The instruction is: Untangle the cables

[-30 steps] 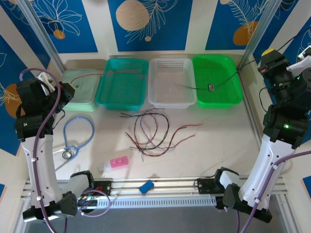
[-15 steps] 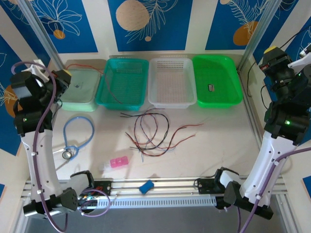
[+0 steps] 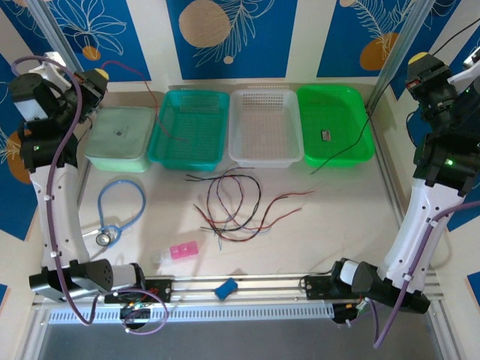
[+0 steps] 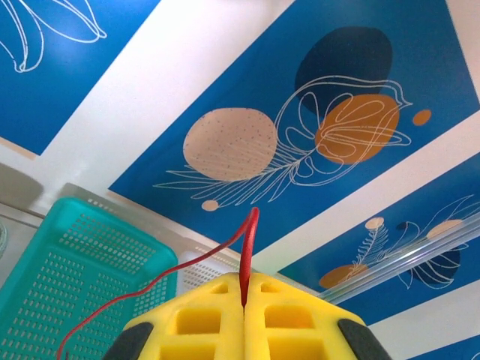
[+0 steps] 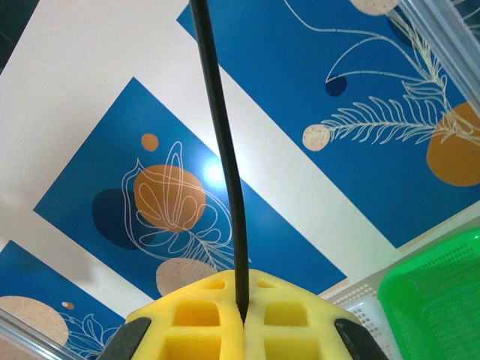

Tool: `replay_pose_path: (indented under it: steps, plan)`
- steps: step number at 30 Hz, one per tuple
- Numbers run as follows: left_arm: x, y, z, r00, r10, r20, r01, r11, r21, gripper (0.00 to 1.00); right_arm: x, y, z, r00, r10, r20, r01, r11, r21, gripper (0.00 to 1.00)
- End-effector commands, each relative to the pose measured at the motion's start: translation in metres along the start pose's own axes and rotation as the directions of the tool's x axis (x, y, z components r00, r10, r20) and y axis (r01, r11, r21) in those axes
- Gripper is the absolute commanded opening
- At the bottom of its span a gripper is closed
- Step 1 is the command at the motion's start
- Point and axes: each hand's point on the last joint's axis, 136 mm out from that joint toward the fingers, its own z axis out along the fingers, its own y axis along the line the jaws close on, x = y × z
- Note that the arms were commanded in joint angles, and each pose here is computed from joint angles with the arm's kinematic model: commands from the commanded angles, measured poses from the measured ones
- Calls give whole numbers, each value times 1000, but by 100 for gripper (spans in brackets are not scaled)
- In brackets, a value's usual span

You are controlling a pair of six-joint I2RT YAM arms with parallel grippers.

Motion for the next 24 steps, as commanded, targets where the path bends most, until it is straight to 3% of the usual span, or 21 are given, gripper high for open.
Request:
replay_pose_path:
  steps: [1,9,19,24]
  plan:
    - [-7,-25,17,995,99,28,-101,992,76,0,0,16,1,1000,2,-3,-2,998,-65,0]
    - [34,-4,88,977,181,-115,-177,983,42,0,-1,16,17,1000,-27,0,27,998,-62,0]
    - [128,73,142,914,217,-342,-258,963,-79,0,-18,18,44,998,-61,22,62,996,-66,0]
    - [166,116,158,887,157,-434,-242,959,-148,0,-5,10,67,998,-67,-17,66,996,-61,0]
